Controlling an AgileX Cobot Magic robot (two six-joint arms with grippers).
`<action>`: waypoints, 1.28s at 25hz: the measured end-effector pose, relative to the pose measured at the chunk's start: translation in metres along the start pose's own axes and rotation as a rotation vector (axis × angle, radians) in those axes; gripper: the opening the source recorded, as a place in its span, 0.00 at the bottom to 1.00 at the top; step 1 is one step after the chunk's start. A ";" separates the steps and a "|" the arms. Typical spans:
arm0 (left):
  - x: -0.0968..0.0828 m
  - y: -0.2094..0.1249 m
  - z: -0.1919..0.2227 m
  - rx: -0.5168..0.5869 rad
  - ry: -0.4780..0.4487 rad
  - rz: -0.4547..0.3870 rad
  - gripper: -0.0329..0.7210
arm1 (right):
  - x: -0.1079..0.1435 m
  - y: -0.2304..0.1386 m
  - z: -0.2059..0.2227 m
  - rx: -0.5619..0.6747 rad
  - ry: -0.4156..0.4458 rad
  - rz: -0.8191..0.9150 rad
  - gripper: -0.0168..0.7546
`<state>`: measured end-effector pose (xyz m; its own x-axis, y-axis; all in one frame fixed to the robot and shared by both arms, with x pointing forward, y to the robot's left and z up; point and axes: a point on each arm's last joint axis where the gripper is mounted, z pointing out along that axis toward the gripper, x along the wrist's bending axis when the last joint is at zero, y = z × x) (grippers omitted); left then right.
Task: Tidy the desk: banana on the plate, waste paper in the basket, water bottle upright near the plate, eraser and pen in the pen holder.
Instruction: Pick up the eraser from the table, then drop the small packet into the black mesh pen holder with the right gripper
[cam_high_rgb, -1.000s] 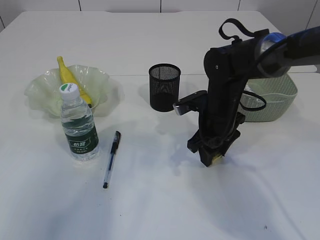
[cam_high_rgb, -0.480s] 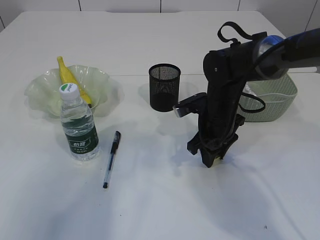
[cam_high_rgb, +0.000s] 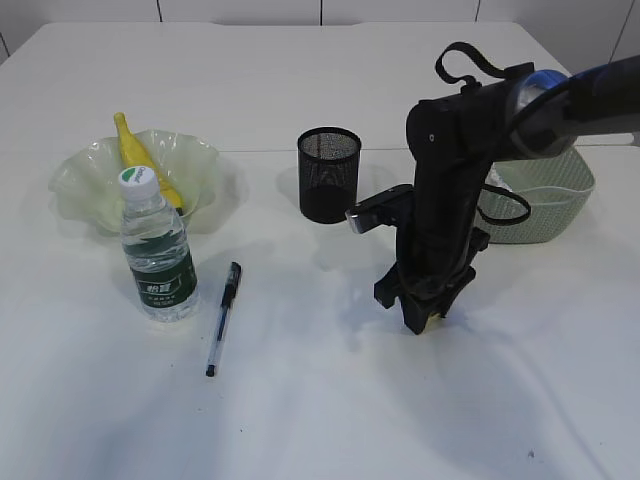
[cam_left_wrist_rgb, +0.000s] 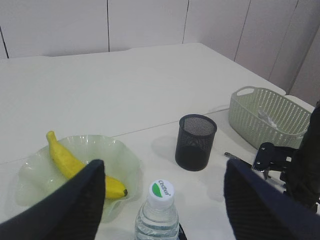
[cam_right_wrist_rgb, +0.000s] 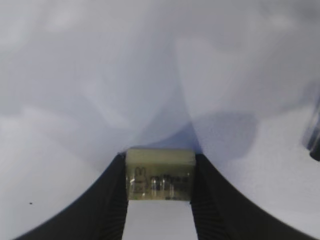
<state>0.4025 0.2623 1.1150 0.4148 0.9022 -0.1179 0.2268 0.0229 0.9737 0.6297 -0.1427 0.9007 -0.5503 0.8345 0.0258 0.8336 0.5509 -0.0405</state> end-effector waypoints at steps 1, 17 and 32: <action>0.000 0.000 0.000 0.000 0.000 0.000 0.73 | 0.000 0.001 -0.001 0.000 0.000 0.000 0.39; 0.000 0.000 0.000 0.000 0.000 0.000 0.73 | -0.004 0.032 -0.066 -0.188 -0.020 0.008 0.39; 0.000 0.000 0.000 0.000 0.000 0.000 0.73 | -0.009 0.066 -0.117 -0.557 -0.062 0.050 0.39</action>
<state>0.4025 0.2623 1.1150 0.4148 0.9022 -0.1179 0.2268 0.0229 0.9737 0.6950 -0.1135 1.0143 -0.4969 0.8675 -0.0219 0.7493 0.4417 0.4935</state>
